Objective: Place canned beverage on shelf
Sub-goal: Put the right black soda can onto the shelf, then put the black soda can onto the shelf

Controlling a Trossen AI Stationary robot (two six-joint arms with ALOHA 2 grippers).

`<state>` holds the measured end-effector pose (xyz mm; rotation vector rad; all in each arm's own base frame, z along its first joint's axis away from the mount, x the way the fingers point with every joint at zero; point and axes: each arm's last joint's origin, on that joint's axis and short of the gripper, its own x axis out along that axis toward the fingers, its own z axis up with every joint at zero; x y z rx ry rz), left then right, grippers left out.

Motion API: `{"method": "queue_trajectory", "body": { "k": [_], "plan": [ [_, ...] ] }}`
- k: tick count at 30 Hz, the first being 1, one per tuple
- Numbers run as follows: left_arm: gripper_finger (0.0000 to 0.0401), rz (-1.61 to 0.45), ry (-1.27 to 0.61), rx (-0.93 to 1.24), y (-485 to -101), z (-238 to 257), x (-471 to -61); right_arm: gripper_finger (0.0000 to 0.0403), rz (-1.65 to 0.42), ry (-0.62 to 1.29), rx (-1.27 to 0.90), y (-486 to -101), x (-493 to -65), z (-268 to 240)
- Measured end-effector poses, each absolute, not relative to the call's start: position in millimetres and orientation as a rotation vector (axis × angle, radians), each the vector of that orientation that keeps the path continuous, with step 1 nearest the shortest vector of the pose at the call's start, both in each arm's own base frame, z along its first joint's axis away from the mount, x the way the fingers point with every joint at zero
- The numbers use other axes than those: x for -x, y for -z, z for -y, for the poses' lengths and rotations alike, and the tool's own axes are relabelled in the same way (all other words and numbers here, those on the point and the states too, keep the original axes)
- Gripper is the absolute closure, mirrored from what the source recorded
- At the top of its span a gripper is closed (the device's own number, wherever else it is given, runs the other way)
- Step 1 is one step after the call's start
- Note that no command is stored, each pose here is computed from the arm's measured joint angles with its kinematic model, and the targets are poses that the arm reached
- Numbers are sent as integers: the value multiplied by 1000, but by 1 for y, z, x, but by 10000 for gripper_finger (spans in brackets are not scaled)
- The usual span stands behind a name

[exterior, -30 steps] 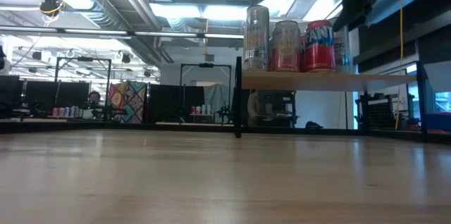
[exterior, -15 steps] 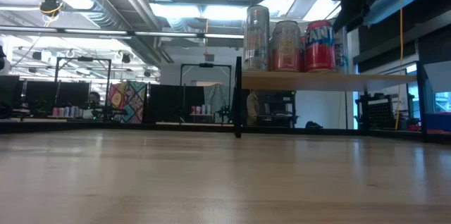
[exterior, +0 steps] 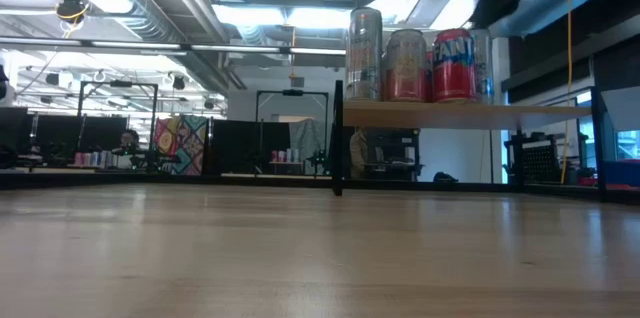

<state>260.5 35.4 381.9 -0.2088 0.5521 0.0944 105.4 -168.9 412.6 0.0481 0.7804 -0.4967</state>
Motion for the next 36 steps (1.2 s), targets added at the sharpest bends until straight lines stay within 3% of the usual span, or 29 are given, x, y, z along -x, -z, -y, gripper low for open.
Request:
{"method": "queue_trajectory", "body": {
  "k": [9,15,20,27,36],
  "plan": [
    [51,-552,-95,208,-382,-35,-261,71,-614,490,-93,-465,-95,145],
    [51,-553,-92,205,-382,-35,-261,71,-439,319,-221,-491,-101,116],
    [51,-559,-61,154,-382,-25,-262,71,-450,178,-313,-493,-125,87],
    [51,-571,-37,107,-380,-4,-263,71,-493,139,-289,-493,-156,45],
    [51,-650,-94,223,-373,31,-256,71,-583,36,-216,-482,-190,-9]
  ]
}}
